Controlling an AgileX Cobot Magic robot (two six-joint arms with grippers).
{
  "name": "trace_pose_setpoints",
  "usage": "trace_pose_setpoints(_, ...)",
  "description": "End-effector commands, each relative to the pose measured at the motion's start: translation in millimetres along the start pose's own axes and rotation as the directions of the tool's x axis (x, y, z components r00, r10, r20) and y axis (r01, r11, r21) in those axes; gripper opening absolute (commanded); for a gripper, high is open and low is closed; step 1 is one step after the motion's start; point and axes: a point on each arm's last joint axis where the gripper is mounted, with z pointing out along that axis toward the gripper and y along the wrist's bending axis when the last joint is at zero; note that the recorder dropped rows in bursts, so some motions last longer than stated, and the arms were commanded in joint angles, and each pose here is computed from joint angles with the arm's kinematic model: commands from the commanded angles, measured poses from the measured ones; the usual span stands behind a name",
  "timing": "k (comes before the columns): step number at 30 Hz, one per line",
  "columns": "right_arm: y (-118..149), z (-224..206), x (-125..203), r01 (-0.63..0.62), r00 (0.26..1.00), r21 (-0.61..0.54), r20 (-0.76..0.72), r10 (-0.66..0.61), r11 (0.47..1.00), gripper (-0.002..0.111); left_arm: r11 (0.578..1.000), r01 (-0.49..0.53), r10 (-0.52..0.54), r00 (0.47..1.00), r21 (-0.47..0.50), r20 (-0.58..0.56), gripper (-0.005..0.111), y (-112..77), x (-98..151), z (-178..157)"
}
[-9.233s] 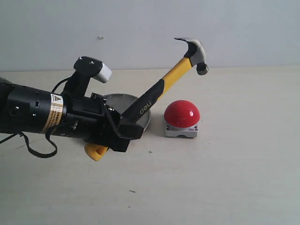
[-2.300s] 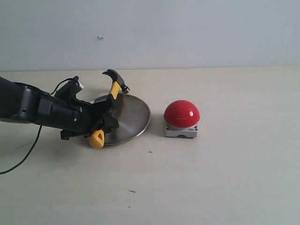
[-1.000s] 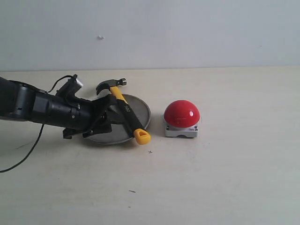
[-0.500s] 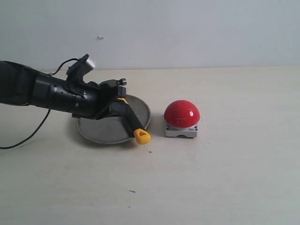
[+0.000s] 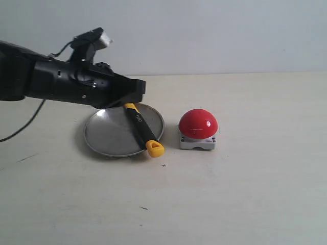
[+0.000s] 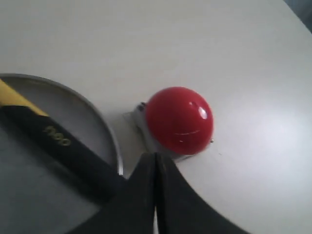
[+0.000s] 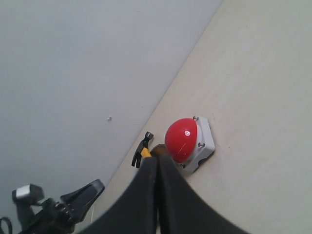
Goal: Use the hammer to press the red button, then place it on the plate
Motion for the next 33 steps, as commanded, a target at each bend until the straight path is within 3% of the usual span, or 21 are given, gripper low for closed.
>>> trace_pose_setpoints(1, 0.2, 0.6, 0.1, 0.014, 1.0, -0.006, 0.004, -0.014, 1.0, 0.0, 0.985, -0.07, 0.088, 0.99, -0.156, 0.106, 0.0, -16.3, 12.5, -52.7)
trace_pose_setpoints(4, 0.2, 0.6, 0.1, 0.014, 1.0, -0.006, 0.004, -0.014, 1.0, 0.0, 0.972, -0.104, 0.137, 0.979, -0.212, 0.15, 0.0, -28.5, 28.9, -88.0)
trace_pose_setpoints(9, 0.2, 0.6, 0.1, 0.014, 1.0, -0.006, 0.004, -0.014, 1.0, 0.0, 0.968, -0.113, 0.174, 0.945, -0.224, 0.278, 0.0, -43.3, 53.3, -150.7)
trace_pose_setpoints(14, 0.2, 0.6, 0.1, 0.014, 1.0, -0.006, 0.004, -0.014, 1.0, 0.0, 0.975, -0.084, 0.162, 0.901, -0.203, 0.402, 0.0, -38.5, 91.2, -201.5)
trace_pose_setpoints(18, 0.2, 0.6, 0.1, 0.014, 1.0, -0.006, 0.004, -0.014, 1.0, 0.0, 0.98, -0.07, 0.159, 0.837, -0.185, 0.524, 0.0, -32.4, 117.4, -234.8)
trace_pose_setpoints(25, 0.2, 0.6, 0.1, 0.014, 1.0, -0.006, 0.004, -0.014, 1.0, 0.0, 0.99, -0.032, 0.111, 0.776, -0.137, 0.62, 0.0, -22.0, 148.9, -252.2)
trace_pose_setpoints(33, 0.2, 0.6, 0.1, 0.014, 1.0, -0.006, 0.004, -0.014, 1.0, 0.0, 0.998, -0.034, 0.057, 0.802, -0.05, 0.595, 0.0, -23.2, 162.4, -245.6)
